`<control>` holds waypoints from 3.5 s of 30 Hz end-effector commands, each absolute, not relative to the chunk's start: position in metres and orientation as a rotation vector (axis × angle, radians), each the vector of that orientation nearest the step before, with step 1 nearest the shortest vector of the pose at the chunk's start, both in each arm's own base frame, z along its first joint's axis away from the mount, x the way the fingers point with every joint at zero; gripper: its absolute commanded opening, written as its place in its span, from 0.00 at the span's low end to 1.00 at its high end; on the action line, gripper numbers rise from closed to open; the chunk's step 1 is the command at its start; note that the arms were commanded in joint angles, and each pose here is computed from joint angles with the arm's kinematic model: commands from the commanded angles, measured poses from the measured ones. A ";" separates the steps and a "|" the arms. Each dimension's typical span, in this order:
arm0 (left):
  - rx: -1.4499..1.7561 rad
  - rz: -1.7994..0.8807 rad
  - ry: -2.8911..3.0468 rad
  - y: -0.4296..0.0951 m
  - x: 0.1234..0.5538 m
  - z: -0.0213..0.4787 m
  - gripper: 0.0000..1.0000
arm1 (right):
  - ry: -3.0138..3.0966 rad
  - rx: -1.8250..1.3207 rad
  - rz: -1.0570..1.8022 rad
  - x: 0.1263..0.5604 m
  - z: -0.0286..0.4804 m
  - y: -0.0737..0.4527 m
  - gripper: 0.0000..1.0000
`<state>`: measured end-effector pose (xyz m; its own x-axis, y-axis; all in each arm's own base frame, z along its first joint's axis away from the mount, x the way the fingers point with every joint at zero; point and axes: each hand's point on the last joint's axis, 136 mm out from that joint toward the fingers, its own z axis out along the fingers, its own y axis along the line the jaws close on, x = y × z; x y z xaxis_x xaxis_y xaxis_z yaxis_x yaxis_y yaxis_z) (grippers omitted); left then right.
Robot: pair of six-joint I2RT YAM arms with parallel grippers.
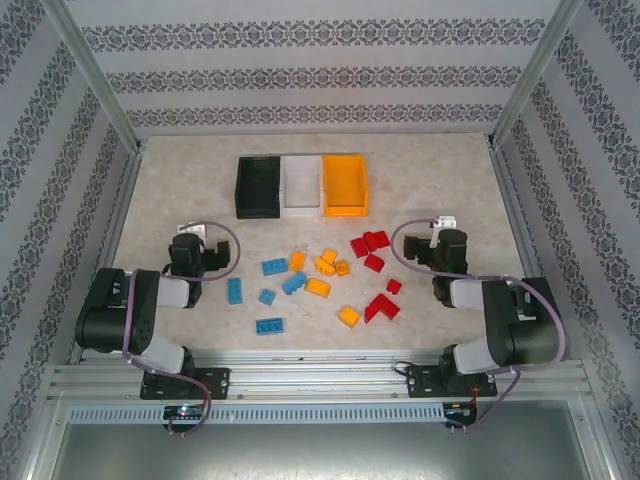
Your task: Sort the legos into containers by color
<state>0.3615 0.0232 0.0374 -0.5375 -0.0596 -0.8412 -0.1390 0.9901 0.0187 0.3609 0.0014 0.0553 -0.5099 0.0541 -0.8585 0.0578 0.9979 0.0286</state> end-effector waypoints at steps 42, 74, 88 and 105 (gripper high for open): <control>-0.191 0.165 1.908 0.035 0.393 0.093 1.00 | 2.171 0.477 -0.024 0.390 0.183 -0.033 0.98; -0.570 -0.654 2.506 -0.100 0.215 0.142 0.97 | 3.042 0.031 0.401 0.275 0.074 0.134 0.73; -0.481 -0.697 2.596 -0.118 0.225 0.135 1.00 | 3.120 -0.296 0.377 0.305 0.041 0.161 0.86; -0.530 -0.736 2.634 -0.115 0.200 0.123 1.00 | 3.116 -0.388 0.240 0.290 0.023 0.174 0.69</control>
<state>0.2126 -0.1139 0.1298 -0.8519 -0.4439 -0.2778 -0.2380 0.8008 -0.5496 0.2850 0.1795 0.0237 -0.9652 -0.2613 0.0128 -0.2531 0.9448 0.2080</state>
